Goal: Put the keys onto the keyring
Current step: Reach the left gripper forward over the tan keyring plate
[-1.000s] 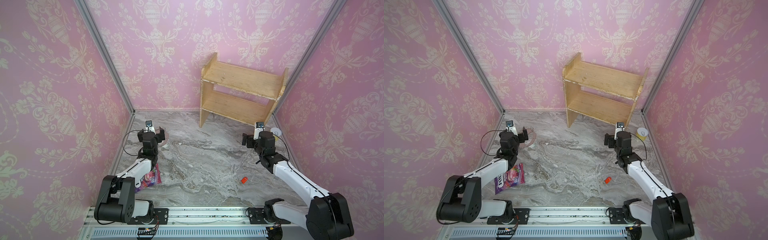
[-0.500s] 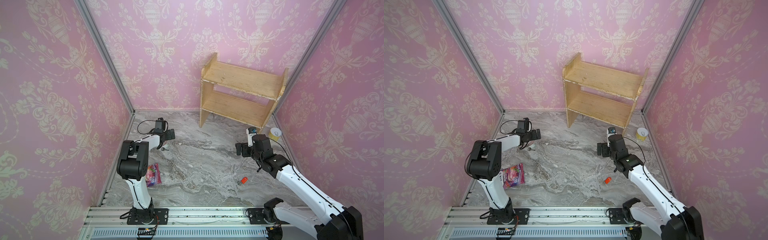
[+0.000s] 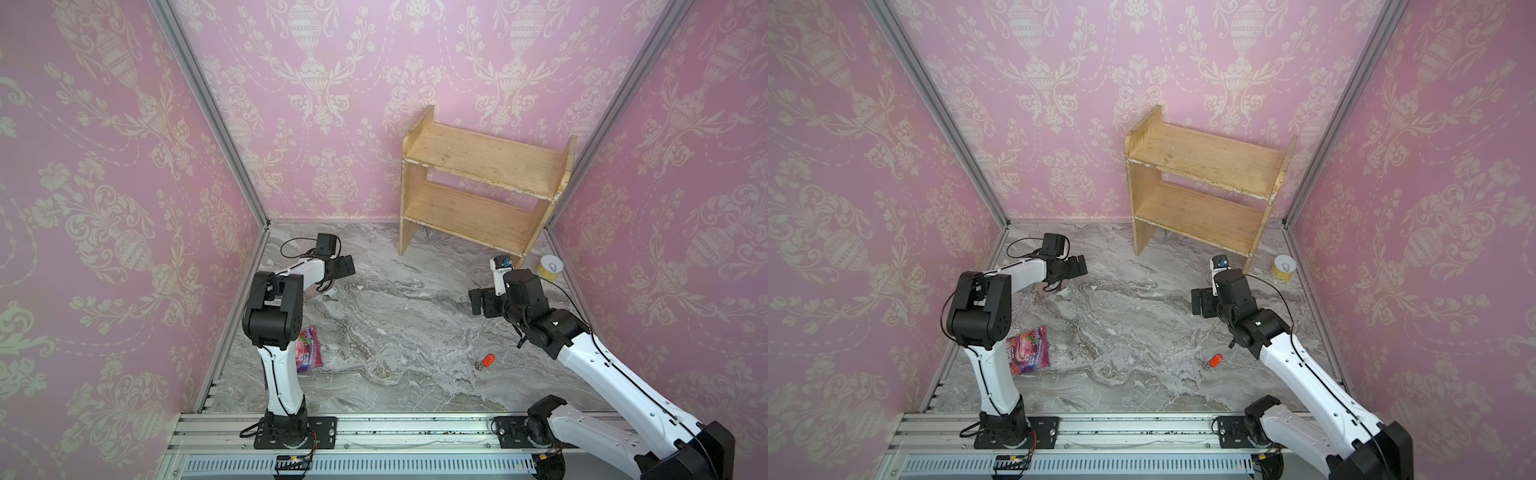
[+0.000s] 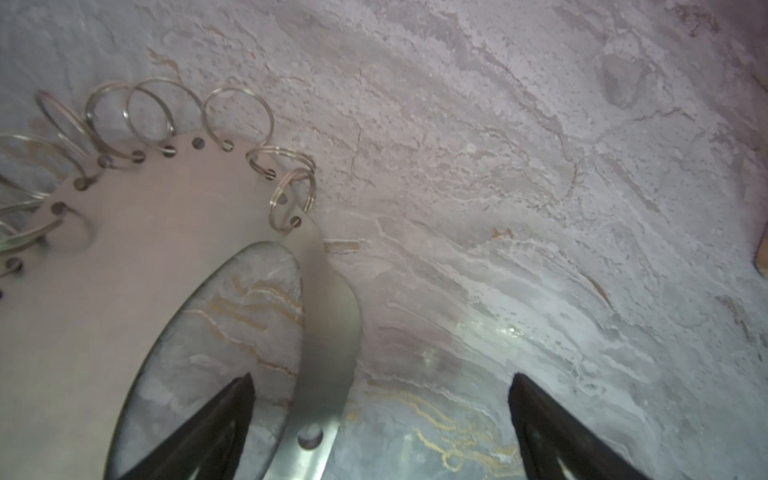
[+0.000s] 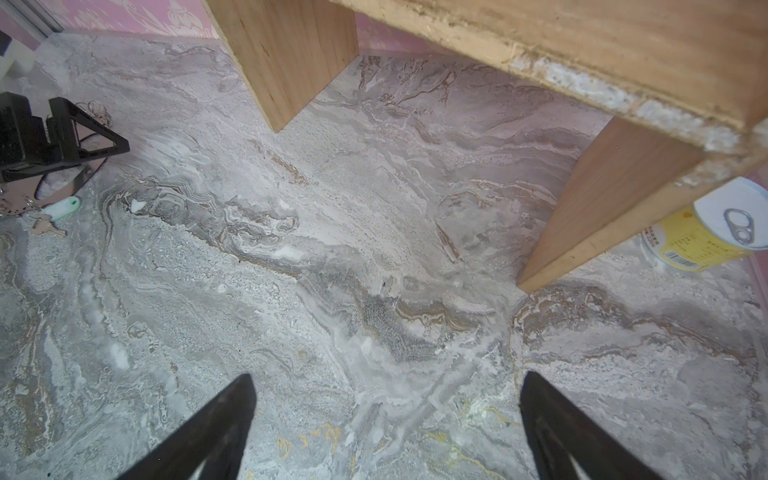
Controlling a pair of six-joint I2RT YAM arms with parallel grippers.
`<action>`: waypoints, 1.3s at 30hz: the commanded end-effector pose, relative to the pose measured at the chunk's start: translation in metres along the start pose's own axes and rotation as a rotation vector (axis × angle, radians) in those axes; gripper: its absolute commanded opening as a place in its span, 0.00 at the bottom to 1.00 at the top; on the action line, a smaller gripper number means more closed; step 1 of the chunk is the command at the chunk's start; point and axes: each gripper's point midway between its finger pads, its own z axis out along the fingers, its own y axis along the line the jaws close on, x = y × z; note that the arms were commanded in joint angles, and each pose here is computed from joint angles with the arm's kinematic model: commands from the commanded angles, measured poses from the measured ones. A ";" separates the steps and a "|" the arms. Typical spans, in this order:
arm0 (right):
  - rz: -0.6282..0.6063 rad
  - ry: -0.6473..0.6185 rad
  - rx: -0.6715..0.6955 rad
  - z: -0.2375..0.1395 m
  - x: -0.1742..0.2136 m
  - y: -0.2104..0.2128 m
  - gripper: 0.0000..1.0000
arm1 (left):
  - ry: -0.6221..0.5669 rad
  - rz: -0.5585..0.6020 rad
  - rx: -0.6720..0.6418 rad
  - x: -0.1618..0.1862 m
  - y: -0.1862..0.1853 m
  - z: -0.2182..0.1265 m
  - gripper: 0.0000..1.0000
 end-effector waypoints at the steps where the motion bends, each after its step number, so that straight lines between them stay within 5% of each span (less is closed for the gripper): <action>1: 0.029 -0.037 -0.016 -0.018 -0.012 0.002 1.00 | 0.206 -0.071 -0.009 0.055 0.001 0.010 0.97; 16: 0.037 -0.050 -0.022 -0.042 -0.008 -0.004 1.00 | 0.303 -0.285 0.255 0.181 -0.152 -0.026 0.97; 21: 0.028 -0.033 -0.022 -0.041 -0.003 -0.004 1.00 | 0.320 -0.215 0.297 0.224 -0.202 -0.045 0.98; 27: 0.029 0.003 -0.048 -0.031 0.005 0.002 1.00 | 0.127 0.149 0.210 0.176 -0.216 -0.107 0.99; 32: 0.057 0.043 -0.097 -0.022 0.015 0.012 1.00 | -0.064 0.354 0.099 0.125 -0.190 -0.148 0.99; 39: 0.086 0.062 -0.139 -0.020 0.018 0.021 1.00 | 0.017 0.387 0.152 0.116 -0.159 -0.103 0.99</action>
